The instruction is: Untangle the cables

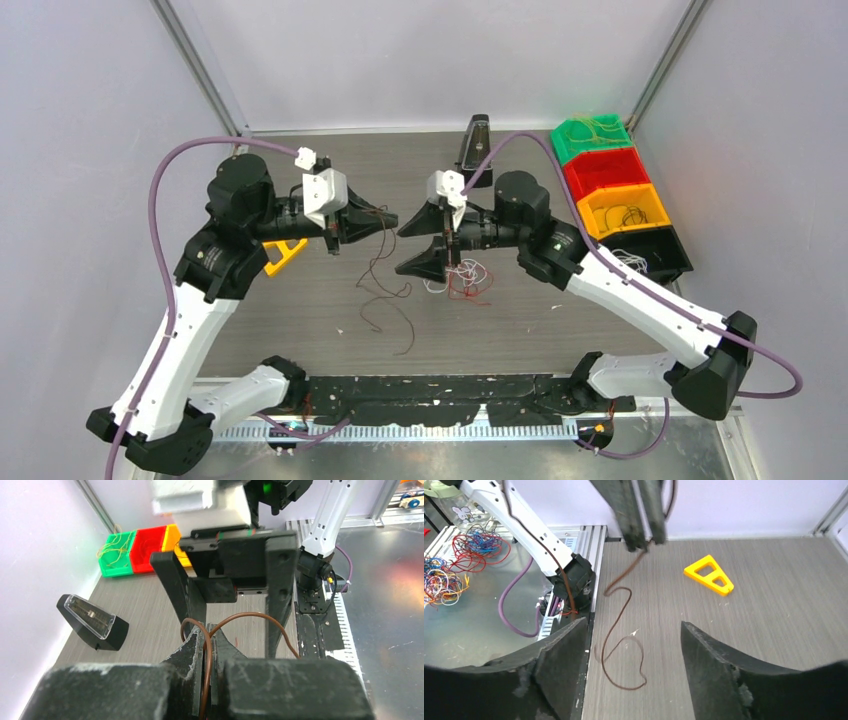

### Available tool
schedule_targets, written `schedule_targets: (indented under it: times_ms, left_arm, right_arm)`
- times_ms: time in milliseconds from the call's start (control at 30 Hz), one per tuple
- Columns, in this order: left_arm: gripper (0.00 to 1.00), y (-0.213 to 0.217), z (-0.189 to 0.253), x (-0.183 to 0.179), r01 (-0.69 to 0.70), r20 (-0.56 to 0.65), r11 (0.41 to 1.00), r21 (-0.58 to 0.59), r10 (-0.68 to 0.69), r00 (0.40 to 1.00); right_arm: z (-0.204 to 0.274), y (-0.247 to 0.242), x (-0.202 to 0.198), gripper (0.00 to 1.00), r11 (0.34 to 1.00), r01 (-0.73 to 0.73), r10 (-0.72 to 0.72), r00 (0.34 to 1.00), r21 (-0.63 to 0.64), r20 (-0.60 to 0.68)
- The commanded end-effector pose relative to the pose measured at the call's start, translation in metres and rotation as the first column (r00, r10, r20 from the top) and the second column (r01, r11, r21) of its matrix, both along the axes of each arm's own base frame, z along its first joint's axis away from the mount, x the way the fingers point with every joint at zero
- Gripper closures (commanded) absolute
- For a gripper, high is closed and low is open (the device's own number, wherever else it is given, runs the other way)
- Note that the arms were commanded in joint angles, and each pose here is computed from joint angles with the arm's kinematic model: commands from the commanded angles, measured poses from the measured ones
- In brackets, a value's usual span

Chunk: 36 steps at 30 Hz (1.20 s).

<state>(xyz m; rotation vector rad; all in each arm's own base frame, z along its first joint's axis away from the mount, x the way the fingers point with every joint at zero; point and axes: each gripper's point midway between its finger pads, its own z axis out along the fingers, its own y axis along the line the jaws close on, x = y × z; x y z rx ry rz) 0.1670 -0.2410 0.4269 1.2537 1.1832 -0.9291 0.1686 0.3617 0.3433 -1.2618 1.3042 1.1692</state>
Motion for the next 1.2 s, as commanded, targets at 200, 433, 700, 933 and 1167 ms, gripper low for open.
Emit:
schedule_targets:
  times_ms: [200, 433, 700, 933, 1167]
  left_arm:
    - [1.00, -0.004, 0.016, 0.005, 0.008, 0.015, 0.998, -0.059, -0.007, 1.000]
    - [1.00, -0.008, 0.023, 0.020, -0.034, 0.012, 0.996, -0.083, 0.035, 0.999]
    - [1.00, -0.004, 0.021, 0.065, -0.191, -0.034, 0.976, -0.107, 0.189, 0.981]
    - [1.00, 0.002, 0.032, 0.088, -0.290, -0.064, 0.945, -0.152, 0.283, 0.957]
    - [1.00, 0.007, 0.039, 0.083, -0.302, -0.096, 0.939, -0.167, 0.289, 0.952]
  right_arm:
    - [0.066, -0.008, -0.029, 0.04, 0.981, -0.120, 0.108, 0.991, 0.153, 0.082]
    - [0.069, 0.018, -0.023, 0.05, 0.971, -0.156, 0.173, 0.982, 0.179, -0.082]
    - [0.074, 0.018, -0.037, 0.05, 0.955, -0.220, 0.241, 0.966, 0.201, -0.089]
    - [0.059, 0.034, -0.029, 0.01, 0.968, -0.186, 0.211, 0.967, 0.169, -0.141]
    - [0.044, 0.032, -0.007, 0.59, 0.988, -0.074, 0.092, 0.987, 0.136, -0.131]
